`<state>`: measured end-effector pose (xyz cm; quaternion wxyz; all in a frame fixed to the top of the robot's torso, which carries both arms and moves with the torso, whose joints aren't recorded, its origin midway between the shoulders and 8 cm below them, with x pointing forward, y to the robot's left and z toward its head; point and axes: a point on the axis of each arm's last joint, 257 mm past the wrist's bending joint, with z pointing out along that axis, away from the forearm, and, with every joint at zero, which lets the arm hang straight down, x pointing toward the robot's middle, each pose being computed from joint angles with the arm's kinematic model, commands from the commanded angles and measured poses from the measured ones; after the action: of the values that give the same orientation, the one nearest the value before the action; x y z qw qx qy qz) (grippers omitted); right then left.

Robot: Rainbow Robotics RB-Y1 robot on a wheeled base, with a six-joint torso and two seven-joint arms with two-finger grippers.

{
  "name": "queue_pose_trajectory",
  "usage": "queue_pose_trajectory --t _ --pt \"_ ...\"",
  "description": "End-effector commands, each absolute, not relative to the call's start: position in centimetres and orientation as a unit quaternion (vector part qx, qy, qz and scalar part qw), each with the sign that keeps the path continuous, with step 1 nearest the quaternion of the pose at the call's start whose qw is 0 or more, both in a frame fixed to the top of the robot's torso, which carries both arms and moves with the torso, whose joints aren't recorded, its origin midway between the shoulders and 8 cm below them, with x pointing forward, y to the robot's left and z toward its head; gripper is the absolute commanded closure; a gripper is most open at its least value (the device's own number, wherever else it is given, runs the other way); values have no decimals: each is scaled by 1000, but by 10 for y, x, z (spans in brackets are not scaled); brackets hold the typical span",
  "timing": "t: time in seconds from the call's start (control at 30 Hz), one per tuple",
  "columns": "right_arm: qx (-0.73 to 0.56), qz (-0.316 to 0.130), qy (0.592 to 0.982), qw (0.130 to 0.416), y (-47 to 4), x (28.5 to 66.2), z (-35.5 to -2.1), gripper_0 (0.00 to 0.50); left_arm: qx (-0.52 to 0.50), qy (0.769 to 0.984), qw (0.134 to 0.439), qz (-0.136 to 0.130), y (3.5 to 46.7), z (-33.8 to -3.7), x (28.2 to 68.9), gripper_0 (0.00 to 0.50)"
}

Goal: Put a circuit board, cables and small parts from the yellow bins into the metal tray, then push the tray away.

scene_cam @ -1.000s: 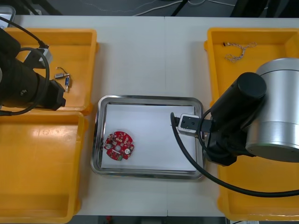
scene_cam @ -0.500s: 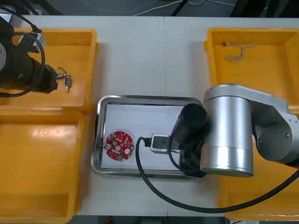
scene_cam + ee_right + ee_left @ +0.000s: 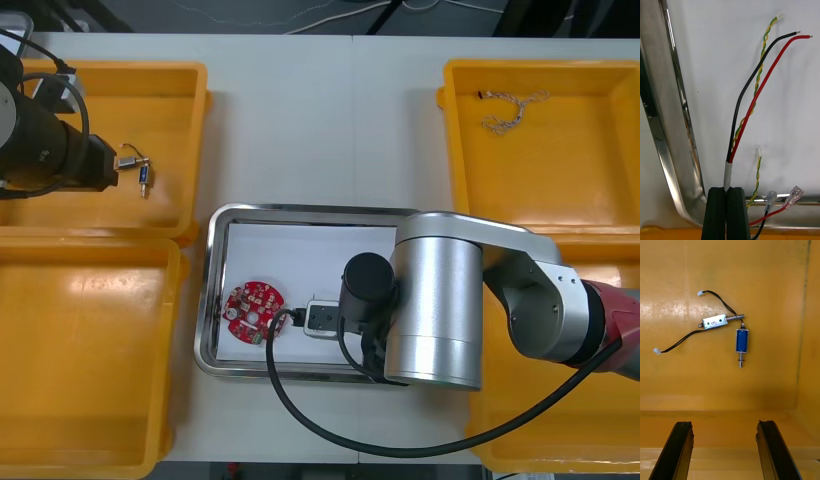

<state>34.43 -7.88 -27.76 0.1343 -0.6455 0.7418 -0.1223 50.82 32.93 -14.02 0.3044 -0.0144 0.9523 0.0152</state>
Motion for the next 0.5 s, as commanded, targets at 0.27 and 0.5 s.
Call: queue_pose_trajectory --t 0.27,0.5 --pt "-679 -116 707 159 -55 346 -292 500 23 940 341 -6 314 -119 546 0" --pt "-672 -114 713 163 -63 346 -302 495 18 937 348 -38 301 -126 564 0"
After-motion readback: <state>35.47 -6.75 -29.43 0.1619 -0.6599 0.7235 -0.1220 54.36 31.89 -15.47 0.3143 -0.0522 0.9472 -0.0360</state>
